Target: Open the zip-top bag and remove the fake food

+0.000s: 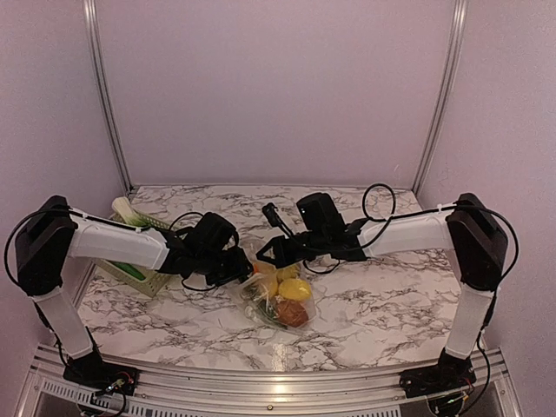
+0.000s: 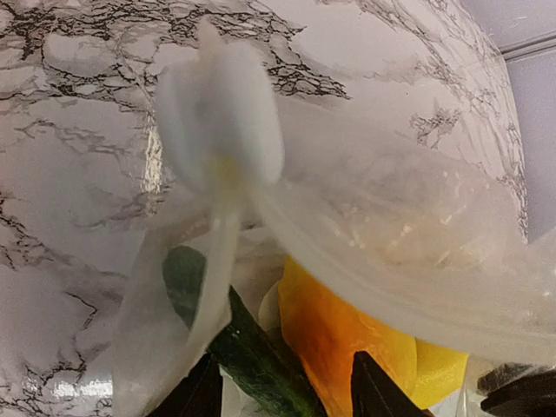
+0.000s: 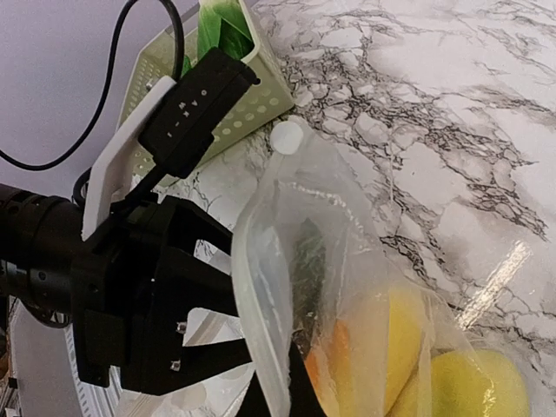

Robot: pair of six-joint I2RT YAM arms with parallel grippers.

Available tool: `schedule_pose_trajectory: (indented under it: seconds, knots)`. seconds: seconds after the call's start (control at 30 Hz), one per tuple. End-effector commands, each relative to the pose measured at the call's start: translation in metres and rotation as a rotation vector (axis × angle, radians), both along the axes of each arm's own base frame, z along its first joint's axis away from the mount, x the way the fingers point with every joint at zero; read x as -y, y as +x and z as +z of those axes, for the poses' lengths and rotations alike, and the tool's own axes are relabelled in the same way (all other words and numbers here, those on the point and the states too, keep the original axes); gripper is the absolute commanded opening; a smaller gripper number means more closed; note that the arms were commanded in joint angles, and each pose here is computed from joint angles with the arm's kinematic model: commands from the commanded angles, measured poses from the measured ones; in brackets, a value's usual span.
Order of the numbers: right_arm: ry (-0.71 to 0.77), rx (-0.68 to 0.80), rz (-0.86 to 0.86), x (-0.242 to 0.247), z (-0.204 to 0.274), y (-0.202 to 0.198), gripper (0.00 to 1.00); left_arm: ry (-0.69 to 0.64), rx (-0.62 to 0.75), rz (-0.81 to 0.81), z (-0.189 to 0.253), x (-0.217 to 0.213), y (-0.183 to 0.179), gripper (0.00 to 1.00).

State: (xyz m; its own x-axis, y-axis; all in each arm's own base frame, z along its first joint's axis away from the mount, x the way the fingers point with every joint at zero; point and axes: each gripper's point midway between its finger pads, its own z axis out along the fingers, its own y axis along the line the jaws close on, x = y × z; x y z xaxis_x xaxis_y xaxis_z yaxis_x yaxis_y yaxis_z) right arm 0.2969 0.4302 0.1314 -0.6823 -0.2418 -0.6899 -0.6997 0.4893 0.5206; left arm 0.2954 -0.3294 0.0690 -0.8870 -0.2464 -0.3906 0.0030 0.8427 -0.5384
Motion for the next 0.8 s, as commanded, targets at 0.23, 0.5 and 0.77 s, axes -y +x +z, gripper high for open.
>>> schedule_pose_trajectory:
  seconds: [0.23,0.5,0.77]
  knots:
    - [-0.002,-0.013,0.009,-0.009,-0.015,0.002,0.0,0.135,-0.077,0.12,-0.049,-0.009,0.027,0.52]
    - [-0.022,-0.023,0.002,-0.007,-0.027,0.003,0.0,0.098,-0.135,0.051,-0.068,0.009,0.025,0.19]
    - [-0.021,-0.04,-0.049,0.004,-0.03,0.012,0.0,0.014,0.021,0.011,-0.005,0.013,0.029,0.06]
